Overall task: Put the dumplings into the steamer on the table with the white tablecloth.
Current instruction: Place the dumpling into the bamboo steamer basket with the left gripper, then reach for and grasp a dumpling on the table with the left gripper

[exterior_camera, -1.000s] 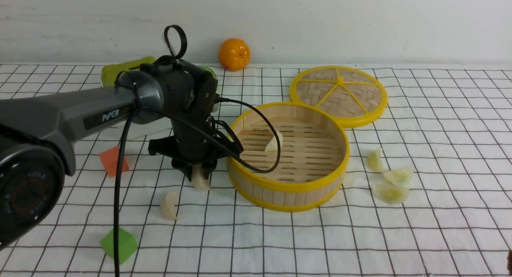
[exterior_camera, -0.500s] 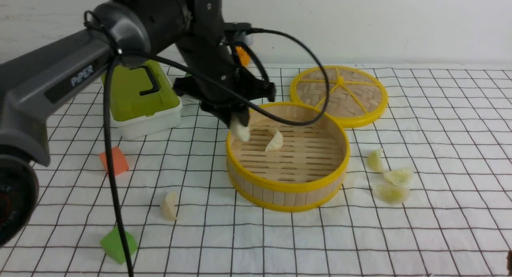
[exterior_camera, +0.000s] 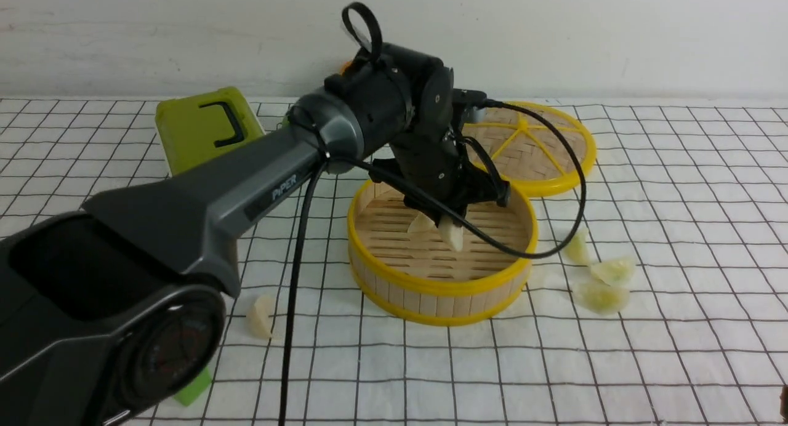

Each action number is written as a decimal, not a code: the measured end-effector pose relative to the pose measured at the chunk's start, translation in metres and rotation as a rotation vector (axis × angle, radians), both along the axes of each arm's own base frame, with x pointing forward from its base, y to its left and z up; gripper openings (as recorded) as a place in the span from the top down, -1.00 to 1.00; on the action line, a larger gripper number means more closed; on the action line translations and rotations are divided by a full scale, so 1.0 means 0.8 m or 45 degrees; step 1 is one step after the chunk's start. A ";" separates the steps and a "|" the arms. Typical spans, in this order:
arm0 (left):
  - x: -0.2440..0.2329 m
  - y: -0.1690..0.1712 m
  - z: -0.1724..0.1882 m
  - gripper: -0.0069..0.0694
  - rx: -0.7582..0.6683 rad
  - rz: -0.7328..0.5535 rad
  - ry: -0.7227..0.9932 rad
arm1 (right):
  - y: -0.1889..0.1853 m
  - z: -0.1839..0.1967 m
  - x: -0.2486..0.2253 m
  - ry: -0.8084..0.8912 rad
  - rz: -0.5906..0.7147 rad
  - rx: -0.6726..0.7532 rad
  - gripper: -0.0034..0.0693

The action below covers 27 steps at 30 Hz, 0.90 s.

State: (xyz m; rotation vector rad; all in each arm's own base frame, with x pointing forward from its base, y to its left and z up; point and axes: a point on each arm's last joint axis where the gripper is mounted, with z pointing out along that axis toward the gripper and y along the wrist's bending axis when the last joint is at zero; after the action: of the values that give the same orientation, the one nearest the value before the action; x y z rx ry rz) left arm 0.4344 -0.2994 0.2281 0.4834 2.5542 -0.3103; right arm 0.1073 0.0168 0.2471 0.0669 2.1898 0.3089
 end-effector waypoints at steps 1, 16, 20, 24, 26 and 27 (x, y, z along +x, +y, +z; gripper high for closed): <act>0.003 -0.002 -0.005 0.37 -0.003 -0.001 -0.022 | 0.000 0.000 0.000 0.002 0.001 0.000 0.50; 0.019 -0.006 -0.024 -0.10 0.024 -0.017 -0.145 | 0.000 0.000 0.000 0.004 0.002 0.000 0.49; 0.019 -0.005 -0.021 -0.24 0.023 -0.018 -0.160 | 0.000 0.000 0.000 0.004 0.002 -0.001 0.49; 0.010 0.001 0.006 -0.25 0.035 -0.012 -0.144 | 0.000 0.000 0.000 0.005 0.002 -0.001 0.50; 0.001 0.009 0.035 -0.25 0.040 -0.007 -0.151 | 0.000 0.000 0.000 0.005 0.002 -0.001 0.49; -0.003 0.012 0.047 -0.24 0.041 -0.005 -0.157 | 0.000 0.000 0.000 0.005 0.002 -0.001 0.49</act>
State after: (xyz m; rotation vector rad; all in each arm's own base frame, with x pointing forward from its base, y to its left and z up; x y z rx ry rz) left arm 0.4323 -0.2900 0.2656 0.5038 2.4421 -0.2333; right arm 0.1071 0.0169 0.2468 0.0652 2.1936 0.3093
